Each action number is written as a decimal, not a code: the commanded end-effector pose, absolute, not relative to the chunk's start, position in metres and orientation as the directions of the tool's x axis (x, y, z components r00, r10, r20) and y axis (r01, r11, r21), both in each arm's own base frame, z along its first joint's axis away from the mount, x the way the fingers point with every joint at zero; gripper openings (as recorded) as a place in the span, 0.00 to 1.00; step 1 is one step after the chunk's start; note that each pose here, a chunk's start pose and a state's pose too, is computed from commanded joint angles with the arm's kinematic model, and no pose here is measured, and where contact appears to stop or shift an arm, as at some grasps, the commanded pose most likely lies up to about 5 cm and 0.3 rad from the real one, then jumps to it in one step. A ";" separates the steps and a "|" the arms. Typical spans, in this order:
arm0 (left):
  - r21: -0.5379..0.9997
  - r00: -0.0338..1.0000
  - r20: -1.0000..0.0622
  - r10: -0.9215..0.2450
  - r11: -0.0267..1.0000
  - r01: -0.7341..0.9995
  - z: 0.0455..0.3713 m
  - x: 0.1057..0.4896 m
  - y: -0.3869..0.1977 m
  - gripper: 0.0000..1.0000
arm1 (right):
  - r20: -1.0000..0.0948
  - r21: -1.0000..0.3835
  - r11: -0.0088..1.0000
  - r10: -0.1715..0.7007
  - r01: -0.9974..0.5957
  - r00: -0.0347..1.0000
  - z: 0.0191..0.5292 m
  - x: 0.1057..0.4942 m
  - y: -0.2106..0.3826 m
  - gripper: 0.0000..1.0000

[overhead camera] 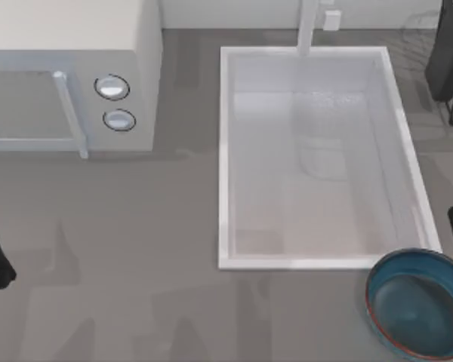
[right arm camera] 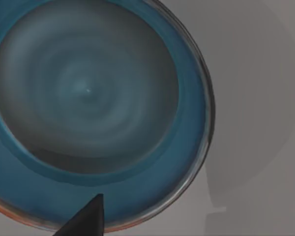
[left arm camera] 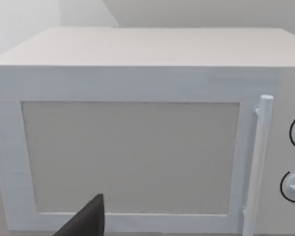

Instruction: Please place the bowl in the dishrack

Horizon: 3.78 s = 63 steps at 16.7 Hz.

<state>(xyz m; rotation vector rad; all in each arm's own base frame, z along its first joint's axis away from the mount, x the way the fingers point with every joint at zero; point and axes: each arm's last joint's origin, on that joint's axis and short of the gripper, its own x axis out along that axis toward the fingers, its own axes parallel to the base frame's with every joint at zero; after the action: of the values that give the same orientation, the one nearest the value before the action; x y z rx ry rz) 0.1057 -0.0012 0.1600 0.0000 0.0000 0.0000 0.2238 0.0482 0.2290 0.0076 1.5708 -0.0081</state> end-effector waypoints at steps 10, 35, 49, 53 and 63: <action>0.000 1.000 0.000 0.000 1.000 0.000 0.160 0.106 -0.001 1.00 | -1.000 0.001 1.000 0.001 0.010 0.008 0.155 0.229 0.049 1.00; 0.000 1.000 0.000 0.000 1.000 0.000 0.160 0.106 -0.001 1.00 | -1.000 0.000 1.000 0.000 0.010 0.000 0.129 0.224 0.048 0.00; 0.000 1.000 0.000 0.000 1.000 0.000 0.160 0.106 -0.001 1.00 | -1.000 -0.006 1.000 -0.006 0.015 -0.021 0.216 0.248 0.054 0.00; 0.000 1.000 0.000 0.000 1.000 0.000 0.160 0.106 -0.001 1.00 | -0.999 -0.010 1.000 -0.010 0.013 -0.039 0.285 0.239 0.052 0.00; 0.000 1.000 0.000 0.000 1.000 0.000 0.160 0.106 -0.001 1.00 | -1.000 0.000 1.000 0.000 0.008 0.000 0.328 0.225 0.049 0.00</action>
<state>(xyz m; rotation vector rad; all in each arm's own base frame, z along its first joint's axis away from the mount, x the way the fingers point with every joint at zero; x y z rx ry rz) 0.1057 -0.0012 0.1600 0.0000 0.0000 0.0000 0.2247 0.0492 0.3282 0.0058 1.5711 -0.0064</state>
